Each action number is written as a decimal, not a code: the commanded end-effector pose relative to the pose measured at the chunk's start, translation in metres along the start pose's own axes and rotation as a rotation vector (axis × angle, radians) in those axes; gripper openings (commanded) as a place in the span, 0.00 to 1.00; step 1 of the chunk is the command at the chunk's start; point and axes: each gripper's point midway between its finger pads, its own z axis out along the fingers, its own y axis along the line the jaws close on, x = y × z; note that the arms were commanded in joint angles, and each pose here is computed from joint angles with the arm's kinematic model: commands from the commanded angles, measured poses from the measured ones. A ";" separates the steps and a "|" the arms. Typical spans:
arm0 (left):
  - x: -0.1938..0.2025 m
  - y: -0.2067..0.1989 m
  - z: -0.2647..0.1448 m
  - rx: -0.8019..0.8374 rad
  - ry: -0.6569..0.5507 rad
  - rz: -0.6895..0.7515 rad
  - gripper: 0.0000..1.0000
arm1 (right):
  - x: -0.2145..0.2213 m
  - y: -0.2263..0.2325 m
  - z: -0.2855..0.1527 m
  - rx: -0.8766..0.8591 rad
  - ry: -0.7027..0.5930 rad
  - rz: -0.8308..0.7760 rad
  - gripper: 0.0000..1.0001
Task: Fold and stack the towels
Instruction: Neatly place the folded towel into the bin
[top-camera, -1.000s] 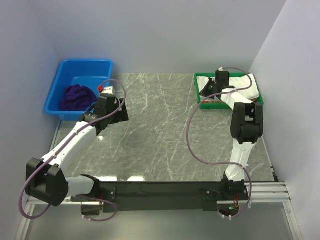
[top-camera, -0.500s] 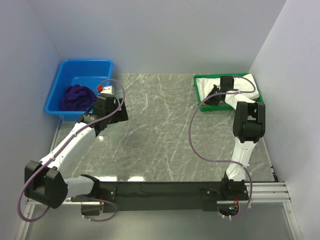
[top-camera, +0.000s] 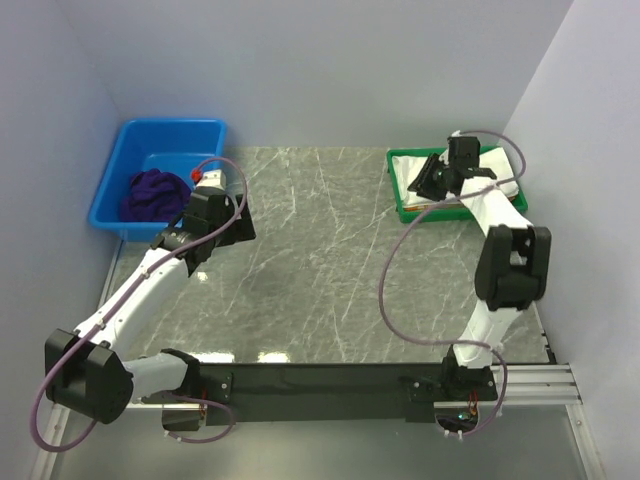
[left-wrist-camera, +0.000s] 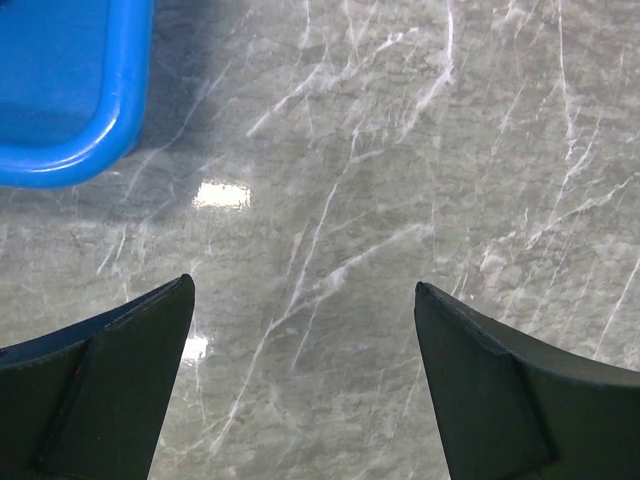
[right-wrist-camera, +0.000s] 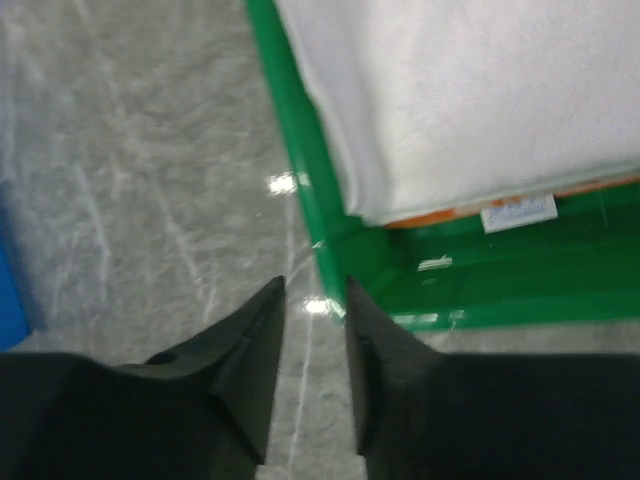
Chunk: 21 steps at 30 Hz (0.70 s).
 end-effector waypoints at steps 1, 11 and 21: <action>-0.019 0.002 -0.004 -0.016 -0.079 -0.024 0.98 | -0.011 0.033 -0.060 -0.018 -0.122 -0.117 0.44; -0.088 0.027 0.006 -0.224 -0.147 -0.138 0.99 | 0.031 0.049 -0.166 0.010 -0.315 -0.217 0.80; -0.139 0.133 0.082 -0.504 -0.108 -0.284 0.99 | 0.089 0.053 -0.186 -0.128 -0.361 -0.295 0.84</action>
